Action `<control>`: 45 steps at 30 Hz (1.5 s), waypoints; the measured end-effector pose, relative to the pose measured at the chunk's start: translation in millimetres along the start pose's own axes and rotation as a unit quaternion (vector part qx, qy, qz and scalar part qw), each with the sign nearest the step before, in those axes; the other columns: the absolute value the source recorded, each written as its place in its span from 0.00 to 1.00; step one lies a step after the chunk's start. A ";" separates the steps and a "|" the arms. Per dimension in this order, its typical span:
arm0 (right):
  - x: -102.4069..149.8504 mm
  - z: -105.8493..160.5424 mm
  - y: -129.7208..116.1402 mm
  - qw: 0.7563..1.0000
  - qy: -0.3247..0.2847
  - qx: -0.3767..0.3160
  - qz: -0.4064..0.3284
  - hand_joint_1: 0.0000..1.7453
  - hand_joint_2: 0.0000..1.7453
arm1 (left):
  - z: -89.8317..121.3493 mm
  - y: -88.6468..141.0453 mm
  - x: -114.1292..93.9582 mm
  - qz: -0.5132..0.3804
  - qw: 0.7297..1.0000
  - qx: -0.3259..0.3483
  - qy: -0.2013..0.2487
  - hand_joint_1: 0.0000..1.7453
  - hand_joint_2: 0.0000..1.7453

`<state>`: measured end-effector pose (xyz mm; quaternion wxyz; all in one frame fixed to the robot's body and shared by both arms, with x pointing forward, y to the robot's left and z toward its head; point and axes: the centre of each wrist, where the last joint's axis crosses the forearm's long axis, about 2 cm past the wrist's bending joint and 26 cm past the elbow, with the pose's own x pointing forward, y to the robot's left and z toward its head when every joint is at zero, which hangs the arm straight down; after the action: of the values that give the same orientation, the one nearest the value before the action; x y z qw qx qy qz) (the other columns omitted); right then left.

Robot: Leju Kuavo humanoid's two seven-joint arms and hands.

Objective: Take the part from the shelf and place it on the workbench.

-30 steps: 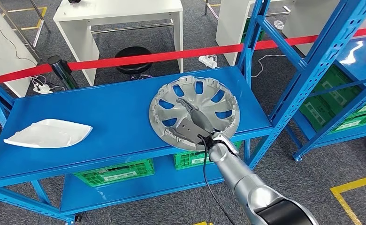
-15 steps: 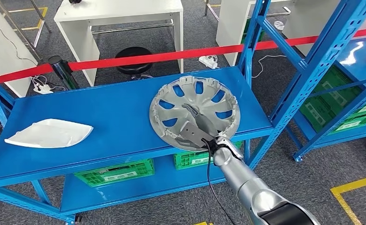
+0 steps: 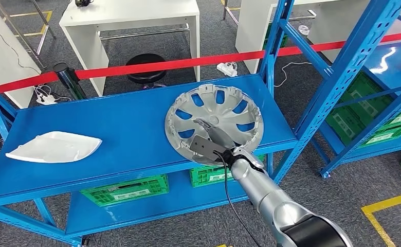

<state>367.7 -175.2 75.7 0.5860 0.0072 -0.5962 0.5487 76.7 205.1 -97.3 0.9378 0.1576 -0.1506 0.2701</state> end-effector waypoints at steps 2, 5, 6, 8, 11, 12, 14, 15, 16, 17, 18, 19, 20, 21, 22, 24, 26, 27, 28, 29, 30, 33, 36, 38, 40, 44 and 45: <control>0.1 -0.8 -2.0 1.000 0.008 0.012 0.007 0.00 1.00 | 1.4 -2.0 -1.1 0.001 1.000 -0.001 0.004 0.00 0.00; 0.1 -1.9 -6.7 0.999 0.025 0.032 0.023 0.00 1.00 | 3.6 -5.3 -2.5 0.002 1.000 -0.004 0.009 0.00 0.00; -0.2 -2.1 -8.4 0.998 0.033 0.039 0.029 0.00 1.00 | 4.4 -6.4 -2.9 0.002 1.000 -0.004 0.012 0.00 0.00; -0.7 -2.5 -11.4 0.997 0.046 0.049 0.040 0.00 1.00 | 5.4 -8.2 -3.1 0.003 1.000 -0.006 0.017 0.00 0.00; -2.3 -2.2 -17.3 0.995 0.066 0.061 0.053 0.00 1.00 | 6.2 -9.9 -2.7 0.003 1.000 -0.008 0.025 0.00 0.00; -3.4 -1.6 -19.9 0.994 0.073 0.065 0.057 0.03 1.00 | 6.5 -10.4 -2.7 0.003 1.000 -0.007 0.027 0.00 0.00; -6.9 0.3 -25.1 0.992 0.084 0.071 0.065 0.40 1.00 | 7.2 -11.3 -3.1 0.003 1.000 -0.006 0.031 0.00 0.00; -8.7 1.4 -27.3 0.991 0.089 0.073 0.069 0.65 1.00 | 7.5 -11.6 -3.4 0.003 0.999 -0.005 0.032 0.00 0.00; -10.5 2.5 -29.5 0.990 0.094 0.074 0.073 0.86 1.00 | 7.8 -11.9 -3.6 0.004 0.999 -0.004 0.033 0.00 0.00; -12.4 3.7 -31.8 0.989 0.099 0.077 0.077 0.97 1.00 | 8.0 -12.1 -3.8 0.004 0.999 -0.002 0.034 0.00 0.00; -13.9 4.6 -33.8 0.988 0.104 0.080 0.080 1.00 1.00 | 8.3 -12.4 -4.1 0.004 0.999 0.000 0.033 0.00 0.00; -15.6 5.8 -35.9 0.987 0.108 0.083 0.084 1.00 1.00 | 8.8 -12.9 -4.5 0.004 0.999 0.002 0.032 0.00 0.00; -17.1 6.8 -37.7 0.986 0.112 0.085 0.088 1.00 1.00 | 9.4 -13.5 -5.2 0.004 1.000 0.003 0.030 0.00 0.00; -18.6 7.9 -39.4 0.985 0.115 0.086 0.091 1.00 1.00 | 10.0 -14.2 -5.8 0.004 1.000 0.004 0.028 0.00 0.00; -19.9 8.8 -41.0 0.985 0.118 0.087 0.093 1.00 1.00 | 10.7 -15.0 -6.5 0.004 1.000 0.004 0.027 0.00 0.00; -22.8 10.9 -43.3 0.984 0.122 0.089 0.097 1.00 1.00 | 11.8 -16.3 -7.3 0.004 1.000 0.003 0.026 0.00 0.00; -24.8 12.3 -44.9 0.983 0.124 0.090 0.100 1.00 1.00 | 12.4 -17.2 -7.6 0.004 1.000 0.002 0.024 0.00 0.00; -25.3 12.7 -45.8 0.983 0.124 0.090 0.103 1.00 1.00 | 12.5 -17.4 -7.5 0.004 1.000 0.001 0.023 0.00 0.00; -25.5 12.9 -46.4 0.983 0.124 0.089 0.105 1.00 1.00 | 12.5 -17.6 -7.4 0.005 1.000 0.000 0.021 0.00 0.00; -25.9 13.1 -47.0 0.983 0.124 0.088 0.106 1.00 1.00 | 12.5 -17.7 -7.3 0.004 1.000 0.000 0.017 0.00 0.00; -26.3 13.4 -47.5 0.983 0.123 0.087 0.107 1.00 1.00 | 12.5 -17.7 -7.3 0.003 1.000 0.001 0.013 0.00 0.00; -27.3 14.2 -48.4 0.983 0.119 0.084 0.108 1.00 1.00 | 12.5 -17.7 -6.5 -0.005 1.000 0.006 -0.001 0.00 0.00; -29.3 15.7 -49.6 0.984 0.119 0.077 0.111 1.00 1.00 | 12.4 -18.4 -4.0 -0.017 1.000 0.016 -0.020 0.00 0.50; -31.0 17.0 -50.3 0.984 0.120 0.070 0.113 1.00 1.00 | 12.3 -19.4 -1.4 -0.024 0.999 0.023 -0.033 0.00 1.00; -32.5 18.2 -50.9 0.984 0.119 0.062 0.115 1.00 1.00 | 12.0 -20.7 1.9 -0.030 0.998 0.026 -0.046 0.00 1.00; -34.2 19.4 -51.0 0.985 0.114 0.053 0.120 1.00 1.00 | 10.7 -22.6 9.5 -0.034 0.997 0.026 -0.071 0.00 1.00; -34.5 19.7 -50.7 0.985 0.114 0.052 0.122 1.00 1.00 | 10.3 -23.0 11.6 -0.035 0.996 0.026 -0.077 0.00 1.00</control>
<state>397.9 -230.3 89.7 0.5777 -0.0977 -0.4930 0.6432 96.8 188.0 -88.6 0.9280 0.2076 -0.2093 0.2279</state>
